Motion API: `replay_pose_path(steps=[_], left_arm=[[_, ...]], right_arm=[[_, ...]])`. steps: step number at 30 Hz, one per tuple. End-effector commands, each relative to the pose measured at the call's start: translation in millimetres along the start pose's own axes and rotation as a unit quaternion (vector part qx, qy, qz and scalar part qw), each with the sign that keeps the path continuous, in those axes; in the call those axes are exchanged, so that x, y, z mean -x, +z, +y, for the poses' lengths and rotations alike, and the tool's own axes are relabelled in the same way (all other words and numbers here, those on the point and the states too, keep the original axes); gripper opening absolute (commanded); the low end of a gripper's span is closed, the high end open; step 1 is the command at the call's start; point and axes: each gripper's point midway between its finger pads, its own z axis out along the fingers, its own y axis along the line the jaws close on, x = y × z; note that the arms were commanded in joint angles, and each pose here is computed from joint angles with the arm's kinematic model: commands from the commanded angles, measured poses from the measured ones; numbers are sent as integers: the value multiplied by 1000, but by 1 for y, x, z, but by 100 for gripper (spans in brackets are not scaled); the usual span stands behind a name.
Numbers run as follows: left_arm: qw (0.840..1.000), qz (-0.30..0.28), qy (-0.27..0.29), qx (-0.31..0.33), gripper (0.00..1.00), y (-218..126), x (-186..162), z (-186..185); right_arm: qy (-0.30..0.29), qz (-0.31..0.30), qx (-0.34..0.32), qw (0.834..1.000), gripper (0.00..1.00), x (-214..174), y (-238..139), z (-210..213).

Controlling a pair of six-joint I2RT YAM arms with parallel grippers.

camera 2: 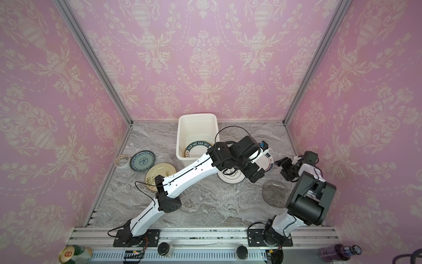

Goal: Place the plates into the plastic bin on the countertop

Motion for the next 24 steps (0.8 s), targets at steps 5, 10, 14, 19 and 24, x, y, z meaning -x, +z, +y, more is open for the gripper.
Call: replay_pose_path(steps=[5,10,14,19,24], left_arm=[[1000,-3,-6,-23,99,-3,3,-5],[1000,4,-11,-27,99,-1,-1,-6],[1000,7,-11,-25,99,-1,-2,-5],[1000,11,-9,-24,99,0,-4,-5],[999,17,-11,-24,99,3,-7,-4]], right_arm=[[5,9,82,997,62,-2,19,4],[16,12,109,994,60,-5,31,0],[23,10,125,992,61,-4,39,-2],[29,13,145,989,60,-8,50,-7],[39,18,174,984,58,-10,57,-4]])
